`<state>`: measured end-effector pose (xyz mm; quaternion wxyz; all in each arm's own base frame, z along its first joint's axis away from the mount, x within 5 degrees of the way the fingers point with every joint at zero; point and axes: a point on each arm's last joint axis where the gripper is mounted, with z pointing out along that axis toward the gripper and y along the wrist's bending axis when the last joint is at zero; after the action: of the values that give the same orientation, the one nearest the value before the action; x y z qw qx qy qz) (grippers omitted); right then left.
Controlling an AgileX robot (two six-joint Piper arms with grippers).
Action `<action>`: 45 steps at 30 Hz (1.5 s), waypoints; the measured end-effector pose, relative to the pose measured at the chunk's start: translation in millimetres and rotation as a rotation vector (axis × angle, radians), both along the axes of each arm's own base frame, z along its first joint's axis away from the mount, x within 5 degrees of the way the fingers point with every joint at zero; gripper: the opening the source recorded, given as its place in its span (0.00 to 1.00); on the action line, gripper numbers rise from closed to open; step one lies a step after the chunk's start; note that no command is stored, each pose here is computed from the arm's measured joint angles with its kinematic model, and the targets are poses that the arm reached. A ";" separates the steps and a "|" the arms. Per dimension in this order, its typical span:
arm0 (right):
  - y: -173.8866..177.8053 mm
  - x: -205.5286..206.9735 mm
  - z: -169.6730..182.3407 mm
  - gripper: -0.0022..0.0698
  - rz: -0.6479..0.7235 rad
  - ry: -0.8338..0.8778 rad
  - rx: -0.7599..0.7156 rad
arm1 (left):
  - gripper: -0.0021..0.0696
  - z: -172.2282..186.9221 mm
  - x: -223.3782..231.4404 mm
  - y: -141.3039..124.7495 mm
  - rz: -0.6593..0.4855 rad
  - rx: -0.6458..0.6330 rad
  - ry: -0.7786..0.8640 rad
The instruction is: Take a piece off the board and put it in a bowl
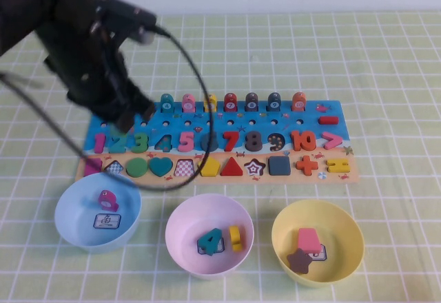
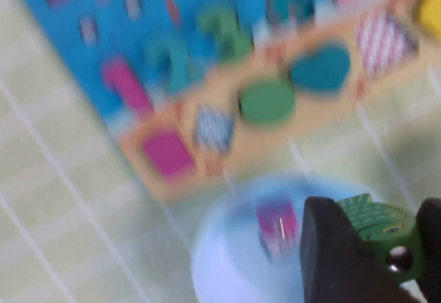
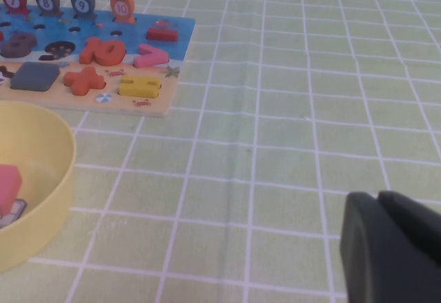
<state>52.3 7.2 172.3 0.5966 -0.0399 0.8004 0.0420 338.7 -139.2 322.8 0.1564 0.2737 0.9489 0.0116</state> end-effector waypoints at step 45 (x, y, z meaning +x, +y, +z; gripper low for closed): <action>0.1 -0.1 -0.1 0.01 0.002 0.002 0.000 | 0.31 -132.9 -56.9 46.8 0.063 -0.072 0.111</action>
<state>52.2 7.2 172.2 0.5960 -0.0405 0.8009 0.0424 281.7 -92.4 189.9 0.1130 0.2381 0.9641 -0.0328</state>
